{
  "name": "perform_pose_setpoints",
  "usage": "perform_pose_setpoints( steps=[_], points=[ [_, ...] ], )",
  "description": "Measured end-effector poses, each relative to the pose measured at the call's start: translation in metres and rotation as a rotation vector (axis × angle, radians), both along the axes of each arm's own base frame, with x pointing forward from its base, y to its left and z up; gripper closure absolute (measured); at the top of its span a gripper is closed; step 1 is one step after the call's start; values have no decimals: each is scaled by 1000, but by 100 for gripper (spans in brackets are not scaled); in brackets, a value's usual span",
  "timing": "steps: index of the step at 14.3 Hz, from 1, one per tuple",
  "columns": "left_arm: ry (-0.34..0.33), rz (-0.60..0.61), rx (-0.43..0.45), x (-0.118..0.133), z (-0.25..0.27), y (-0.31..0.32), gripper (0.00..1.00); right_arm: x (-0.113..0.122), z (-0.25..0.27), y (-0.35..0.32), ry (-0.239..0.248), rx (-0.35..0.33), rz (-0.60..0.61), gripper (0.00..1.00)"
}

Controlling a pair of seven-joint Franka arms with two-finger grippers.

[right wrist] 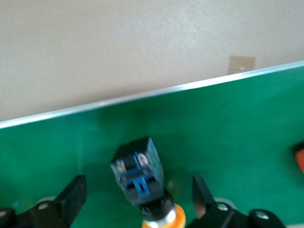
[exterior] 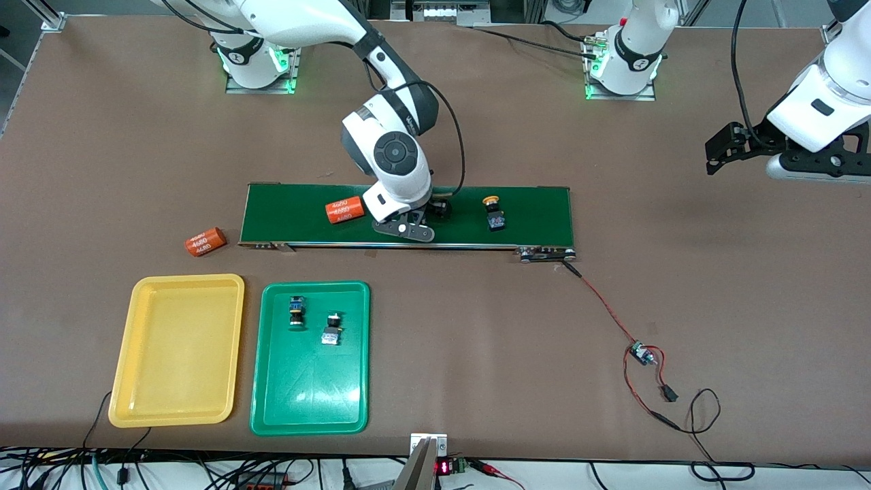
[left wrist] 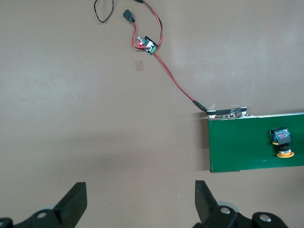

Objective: Sort buttons by color to trays
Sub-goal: 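Grasp a yellow button on the belt with the right gripper while the left withdraws, then carry the yellow-cap button with the right gripper over the yellow tray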

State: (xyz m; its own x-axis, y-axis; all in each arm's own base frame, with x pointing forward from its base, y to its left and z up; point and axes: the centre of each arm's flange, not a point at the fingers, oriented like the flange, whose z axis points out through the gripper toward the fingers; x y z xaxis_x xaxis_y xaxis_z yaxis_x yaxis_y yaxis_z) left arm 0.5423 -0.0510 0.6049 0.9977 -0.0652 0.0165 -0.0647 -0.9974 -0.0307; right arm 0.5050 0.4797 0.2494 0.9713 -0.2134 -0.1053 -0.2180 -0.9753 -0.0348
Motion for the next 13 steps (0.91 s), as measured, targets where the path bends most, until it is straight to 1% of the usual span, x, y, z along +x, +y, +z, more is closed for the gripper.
perform_pose_setpoints(
  steps=[2,3,4,5,7,10,13],
  points=[
    [-5,-2,-1,2,3,-1,0,6,-6,-3,-17,12,-12,33],
    [-5,-4,-2,3,3,-2,0,11,-6,-7,-20,19,-25,43],
    [-5,-6,-2,4,2,-3,0,16,-3,-11,-18,34,-47,56],
    [-4,-7,-2,5,2,-4,0,23,1,-17,-16,49,-71,66],
    [-3,-10,-3,6,1,-6,0,43,14,-33,-33,70,-112,67],
    [-4,-15,-3,6,1,-8,0,87,40,-80,-76,95,-165,67],
    [-4,-16,-3,6,2,-9,0,131,52,-151,-117,100,-146,67]
  ],
)
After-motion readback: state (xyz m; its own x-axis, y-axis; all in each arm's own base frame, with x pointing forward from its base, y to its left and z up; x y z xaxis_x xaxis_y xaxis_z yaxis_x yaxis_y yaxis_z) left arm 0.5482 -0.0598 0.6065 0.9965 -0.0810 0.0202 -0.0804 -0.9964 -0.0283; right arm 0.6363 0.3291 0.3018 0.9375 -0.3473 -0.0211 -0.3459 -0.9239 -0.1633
